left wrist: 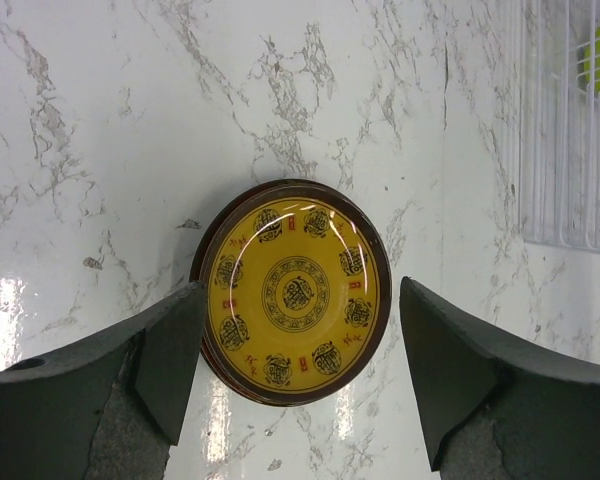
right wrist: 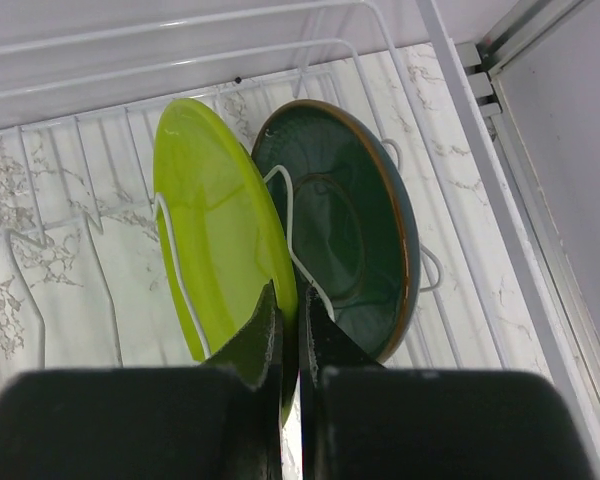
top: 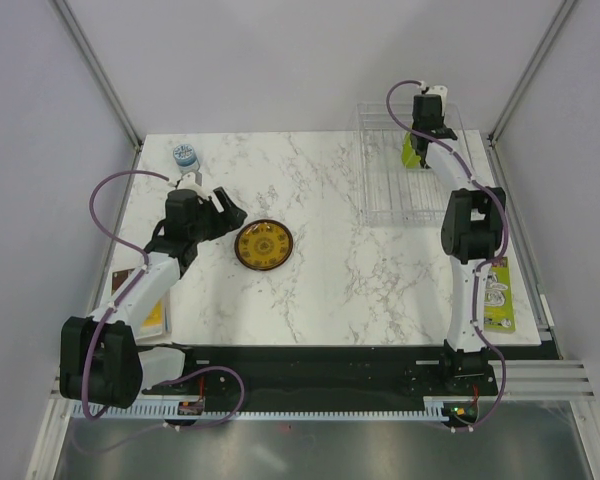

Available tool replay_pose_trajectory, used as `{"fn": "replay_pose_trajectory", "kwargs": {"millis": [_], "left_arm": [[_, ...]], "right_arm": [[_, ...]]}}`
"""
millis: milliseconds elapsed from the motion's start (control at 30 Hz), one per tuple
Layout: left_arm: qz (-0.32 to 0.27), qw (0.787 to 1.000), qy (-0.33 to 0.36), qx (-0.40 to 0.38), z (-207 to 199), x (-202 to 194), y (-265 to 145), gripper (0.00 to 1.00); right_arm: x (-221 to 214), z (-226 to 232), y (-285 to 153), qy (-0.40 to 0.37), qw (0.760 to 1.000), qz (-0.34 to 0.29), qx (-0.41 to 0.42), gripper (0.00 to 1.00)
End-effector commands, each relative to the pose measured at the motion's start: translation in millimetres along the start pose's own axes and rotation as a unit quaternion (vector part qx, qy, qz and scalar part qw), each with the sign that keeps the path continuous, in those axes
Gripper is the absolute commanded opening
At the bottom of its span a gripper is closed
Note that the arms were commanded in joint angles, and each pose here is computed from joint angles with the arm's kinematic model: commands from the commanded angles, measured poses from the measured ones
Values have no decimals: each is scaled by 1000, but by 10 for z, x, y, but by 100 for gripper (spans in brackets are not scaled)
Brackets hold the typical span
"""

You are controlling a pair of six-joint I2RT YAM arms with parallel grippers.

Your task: Unload the plates from the dish rack

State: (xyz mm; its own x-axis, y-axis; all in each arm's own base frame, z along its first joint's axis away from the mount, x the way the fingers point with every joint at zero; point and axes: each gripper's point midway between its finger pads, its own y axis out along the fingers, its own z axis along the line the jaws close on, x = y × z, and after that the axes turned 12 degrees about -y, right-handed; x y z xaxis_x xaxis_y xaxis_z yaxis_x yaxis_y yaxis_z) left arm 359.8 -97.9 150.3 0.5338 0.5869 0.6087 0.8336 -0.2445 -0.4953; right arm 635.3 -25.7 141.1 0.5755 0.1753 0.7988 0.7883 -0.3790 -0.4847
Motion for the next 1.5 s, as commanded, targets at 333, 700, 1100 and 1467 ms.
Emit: {"fn": "replay_pose_trajectory", "kwargs": {"millis": [333,700,1100,1467], "left_arm": [[-8,999,36,-25,-148,82,-84,84],[8,991,26,-130,-573,50,-225,84],[46,971,-18,-234,-942,-248,-330,84],[55,975,-31,-213,-704,-484,-210,84]], "right_arm": [[1051,-747,-2025,-6,967,-121,-224,0],[387,780,-3229,74,960,-137,233,1],[-307,2042,-3922,141,882,-83,442,0],[-452,2555,-4370,161,829,-67,532,0]]}}
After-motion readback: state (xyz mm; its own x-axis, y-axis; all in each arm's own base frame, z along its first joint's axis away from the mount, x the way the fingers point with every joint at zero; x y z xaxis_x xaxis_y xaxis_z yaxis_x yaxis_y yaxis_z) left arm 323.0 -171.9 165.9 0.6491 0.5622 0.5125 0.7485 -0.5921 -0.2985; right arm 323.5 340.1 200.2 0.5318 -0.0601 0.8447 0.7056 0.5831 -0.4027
